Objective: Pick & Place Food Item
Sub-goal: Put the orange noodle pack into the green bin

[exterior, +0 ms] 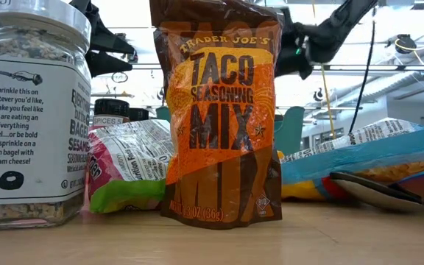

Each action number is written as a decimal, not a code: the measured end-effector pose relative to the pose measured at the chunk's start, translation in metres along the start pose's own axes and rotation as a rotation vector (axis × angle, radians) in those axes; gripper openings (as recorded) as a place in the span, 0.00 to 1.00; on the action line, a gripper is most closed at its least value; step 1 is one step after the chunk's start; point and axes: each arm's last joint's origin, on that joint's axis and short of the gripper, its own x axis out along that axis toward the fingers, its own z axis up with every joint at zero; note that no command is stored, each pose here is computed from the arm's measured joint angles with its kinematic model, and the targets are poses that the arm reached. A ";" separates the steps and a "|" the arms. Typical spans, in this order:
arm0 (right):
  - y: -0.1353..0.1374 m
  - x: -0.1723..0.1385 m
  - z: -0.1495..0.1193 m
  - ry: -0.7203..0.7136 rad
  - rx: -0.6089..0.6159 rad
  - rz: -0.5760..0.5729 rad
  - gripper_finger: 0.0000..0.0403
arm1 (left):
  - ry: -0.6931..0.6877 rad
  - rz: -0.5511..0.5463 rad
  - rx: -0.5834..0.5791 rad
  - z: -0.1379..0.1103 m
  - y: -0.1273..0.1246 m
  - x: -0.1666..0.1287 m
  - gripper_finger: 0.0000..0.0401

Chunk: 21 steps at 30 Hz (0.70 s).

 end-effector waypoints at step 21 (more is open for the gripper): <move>0.187 -0.075 -0.026 0.461 -0.213 0.164 0.52 | 0.002 -0.001 -0.022 0.000 0.000 0.000 0.69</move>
